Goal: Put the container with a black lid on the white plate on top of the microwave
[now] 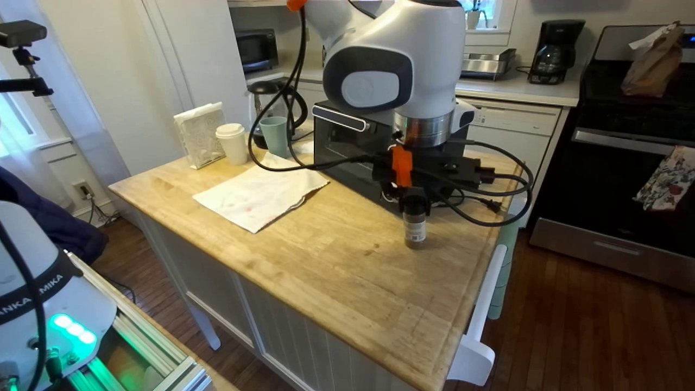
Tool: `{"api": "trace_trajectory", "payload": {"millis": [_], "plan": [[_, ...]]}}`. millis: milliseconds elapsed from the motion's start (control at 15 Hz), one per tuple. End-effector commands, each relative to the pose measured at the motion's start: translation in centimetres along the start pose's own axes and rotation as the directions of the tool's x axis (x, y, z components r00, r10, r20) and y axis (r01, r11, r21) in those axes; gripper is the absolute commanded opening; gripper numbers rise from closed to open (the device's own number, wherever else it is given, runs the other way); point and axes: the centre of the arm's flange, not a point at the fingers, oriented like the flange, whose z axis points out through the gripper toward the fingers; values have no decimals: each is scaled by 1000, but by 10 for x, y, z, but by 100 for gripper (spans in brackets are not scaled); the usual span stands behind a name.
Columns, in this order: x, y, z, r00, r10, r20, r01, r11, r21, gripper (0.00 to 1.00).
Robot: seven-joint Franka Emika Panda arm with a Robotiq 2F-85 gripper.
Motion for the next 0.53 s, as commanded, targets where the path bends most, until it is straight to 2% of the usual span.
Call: {"api": "trace_trajectory", "payload": {"millis": [0,133,267,333,467], "plan": [[-3,-16,-37,1000,-13,-4,13,999,-30,26],[-6,-29,-83,995,-75,-69,71,996,-54,26],[-5,-39,-118,976,-164,-144,154,985,-76,26],[-3,-45,-139,963,-205,-174,196,978,-70,26],[-4,-62,-182,937,-279,-210,284,959,-10,26]]}}
